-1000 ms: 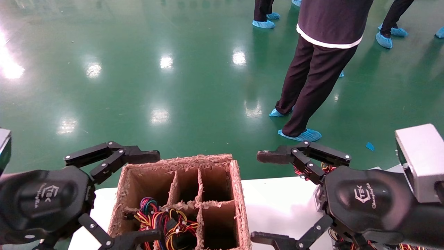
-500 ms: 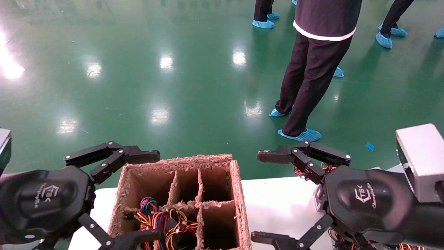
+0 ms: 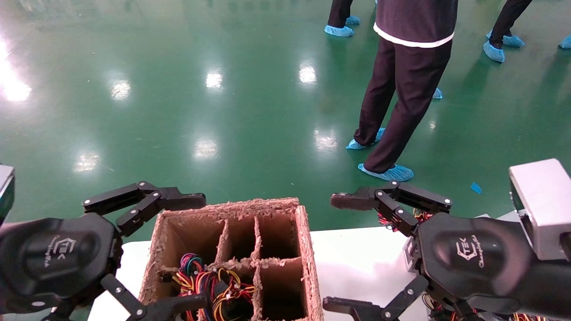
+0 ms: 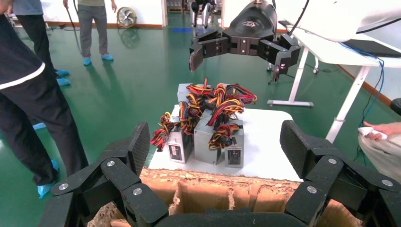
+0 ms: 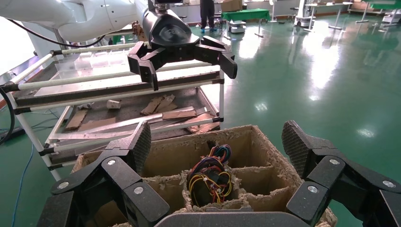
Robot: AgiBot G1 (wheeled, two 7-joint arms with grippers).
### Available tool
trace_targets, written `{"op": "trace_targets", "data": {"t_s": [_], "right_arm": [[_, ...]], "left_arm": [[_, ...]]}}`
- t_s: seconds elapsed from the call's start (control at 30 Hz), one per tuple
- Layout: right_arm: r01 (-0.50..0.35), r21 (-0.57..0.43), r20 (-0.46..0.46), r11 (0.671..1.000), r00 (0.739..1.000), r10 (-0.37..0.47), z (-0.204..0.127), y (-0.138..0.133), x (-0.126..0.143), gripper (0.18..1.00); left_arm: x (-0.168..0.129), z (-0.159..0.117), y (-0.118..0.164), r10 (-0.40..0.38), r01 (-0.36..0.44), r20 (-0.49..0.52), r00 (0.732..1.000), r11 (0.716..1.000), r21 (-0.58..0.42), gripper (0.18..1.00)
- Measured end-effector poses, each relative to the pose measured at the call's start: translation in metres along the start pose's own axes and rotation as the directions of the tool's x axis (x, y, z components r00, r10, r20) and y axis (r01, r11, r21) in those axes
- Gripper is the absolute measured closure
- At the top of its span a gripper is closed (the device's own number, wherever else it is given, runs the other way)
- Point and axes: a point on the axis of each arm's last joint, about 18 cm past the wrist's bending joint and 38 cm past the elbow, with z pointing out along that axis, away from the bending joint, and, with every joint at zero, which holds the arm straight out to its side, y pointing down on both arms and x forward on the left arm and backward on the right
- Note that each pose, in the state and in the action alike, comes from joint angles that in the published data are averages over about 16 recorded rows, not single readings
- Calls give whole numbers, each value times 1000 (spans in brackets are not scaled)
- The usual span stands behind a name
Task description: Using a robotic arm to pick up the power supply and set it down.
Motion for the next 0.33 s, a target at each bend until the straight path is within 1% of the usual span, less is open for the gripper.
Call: {"op": "trace_targets", "data": {"t_s": [0.33], "right_arm": [[0, 0, 0, 1000, 1000, 0, 0, 0, 0, 178]], "left_arm": [[0, 0, 0, 0, 0, 0, 1000, 1000, 0, 184]]}}
